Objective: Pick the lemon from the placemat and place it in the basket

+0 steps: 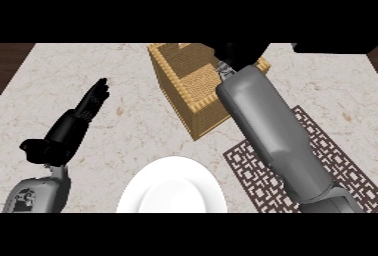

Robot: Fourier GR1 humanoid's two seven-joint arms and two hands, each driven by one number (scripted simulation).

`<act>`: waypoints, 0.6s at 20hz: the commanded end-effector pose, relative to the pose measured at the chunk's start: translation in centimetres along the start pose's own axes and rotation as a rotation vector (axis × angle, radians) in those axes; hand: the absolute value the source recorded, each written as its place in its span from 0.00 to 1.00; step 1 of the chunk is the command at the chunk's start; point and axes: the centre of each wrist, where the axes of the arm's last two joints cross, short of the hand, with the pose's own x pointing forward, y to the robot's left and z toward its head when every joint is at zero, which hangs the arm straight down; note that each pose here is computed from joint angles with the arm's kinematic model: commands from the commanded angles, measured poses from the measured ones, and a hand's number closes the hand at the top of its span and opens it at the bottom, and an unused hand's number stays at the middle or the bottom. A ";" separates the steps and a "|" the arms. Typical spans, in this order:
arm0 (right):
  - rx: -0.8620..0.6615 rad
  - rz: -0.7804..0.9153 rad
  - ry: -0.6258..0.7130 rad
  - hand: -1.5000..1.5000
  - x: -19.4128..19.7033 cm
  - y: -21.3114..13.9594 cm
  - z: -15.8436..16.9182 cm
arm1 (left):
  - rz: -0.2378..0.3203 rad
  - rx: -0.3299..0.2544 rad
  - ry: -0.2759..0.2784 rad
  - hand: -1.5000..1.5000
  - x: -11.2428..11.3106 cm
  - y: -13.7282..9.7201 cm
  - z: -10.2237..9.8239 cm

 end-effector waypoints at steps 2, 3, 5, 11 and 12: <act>-0.049 -0.103 0.180 0.00 -0.4 0.0 0.0 | 0.008 0.008 0.002 0.50 0.6 -0.3 -0.2; -0.049 -0.081 0.179 0.00 -0.3 0.6 0.8 | 0.001 0.007 -0.009 0.50 0.0 0.7 0.7; -0.043 -0.081 0.156 0.00 -0.9 0.9 0.3 | 0.005 0.017 0.005 0.50 1.0 1.4 -0.3; -0.058 -0.227 0.130 0.00 2.1 -0.8 -0.5 | -0.010 0.008 -0.003 0.50 0.1 1.7 0.0; -0.074 -0.253 0.143 0.00 1.1 -0.6 -0.8 | -0.007 0.001 0.010 0.50 -1.0 -0.2 -0.9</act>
